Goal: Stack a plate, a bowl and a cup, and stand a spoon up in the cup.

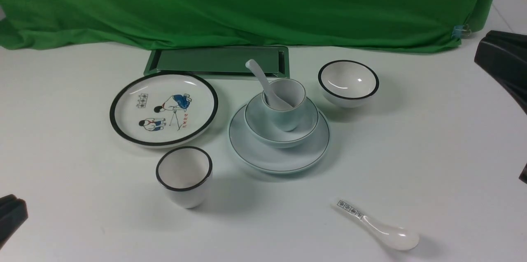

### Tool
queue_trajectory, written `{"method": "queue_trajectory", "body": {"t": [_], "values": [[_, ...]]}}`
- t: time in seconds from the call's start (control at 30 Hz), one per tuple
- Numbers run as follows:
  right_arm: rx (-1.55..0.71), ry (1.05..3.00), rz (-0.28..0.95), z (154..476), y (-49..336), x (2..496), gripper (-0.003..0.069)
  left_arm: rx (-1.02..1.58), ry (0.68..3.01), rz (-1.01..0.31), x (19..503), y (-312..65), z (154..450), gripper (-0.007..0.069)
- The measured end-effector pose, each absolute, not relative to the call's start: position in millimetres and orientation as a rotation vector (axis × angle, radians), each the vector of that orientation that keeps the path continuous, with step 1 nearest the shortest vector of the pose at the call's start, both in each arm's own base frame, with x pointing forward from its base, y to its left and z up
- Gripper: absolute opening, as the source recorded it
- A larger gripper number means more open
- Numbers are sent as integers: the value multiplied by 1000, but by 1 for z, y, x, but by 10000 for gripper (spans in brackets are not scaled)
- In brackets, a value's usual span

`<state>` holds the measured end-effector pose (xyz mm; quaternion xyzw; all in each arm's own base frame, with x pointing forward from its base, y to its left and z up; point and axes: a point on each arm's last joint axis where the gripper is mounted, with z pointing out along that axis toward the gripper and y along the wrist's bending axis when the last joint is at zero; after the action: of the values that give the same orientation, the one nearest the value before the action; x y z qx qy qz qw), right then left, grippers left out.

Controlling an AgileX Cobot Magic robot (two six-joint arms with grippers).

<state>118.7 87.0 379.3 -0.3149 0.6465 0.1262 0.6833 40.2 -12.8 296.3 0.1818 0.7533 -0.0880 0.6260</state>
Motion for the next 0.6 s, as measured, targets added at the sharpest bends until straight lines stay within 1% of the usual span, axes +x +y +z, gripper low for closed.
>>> {"method": "queue_trajectory", "body": {"t": [0.27,0.43,0.47,0.5,0.6], "values": [[-708,1449,281,379,87,119,57,417,1727,-202,40,-13,296,-36],[-718,1399,269,379,87,117,59,417,1726,-202,40,-13,296,-36],[-716,1383,276,376,87,115,48,417,1726,-202,40,-13,296,-36],[-706,1366,279,369,86,112,23,417,1726,-202,40,-13,296,-36],[-655,1347,275,349,78,108,13,417,1726,-202,40,-13,296,-34]]}}
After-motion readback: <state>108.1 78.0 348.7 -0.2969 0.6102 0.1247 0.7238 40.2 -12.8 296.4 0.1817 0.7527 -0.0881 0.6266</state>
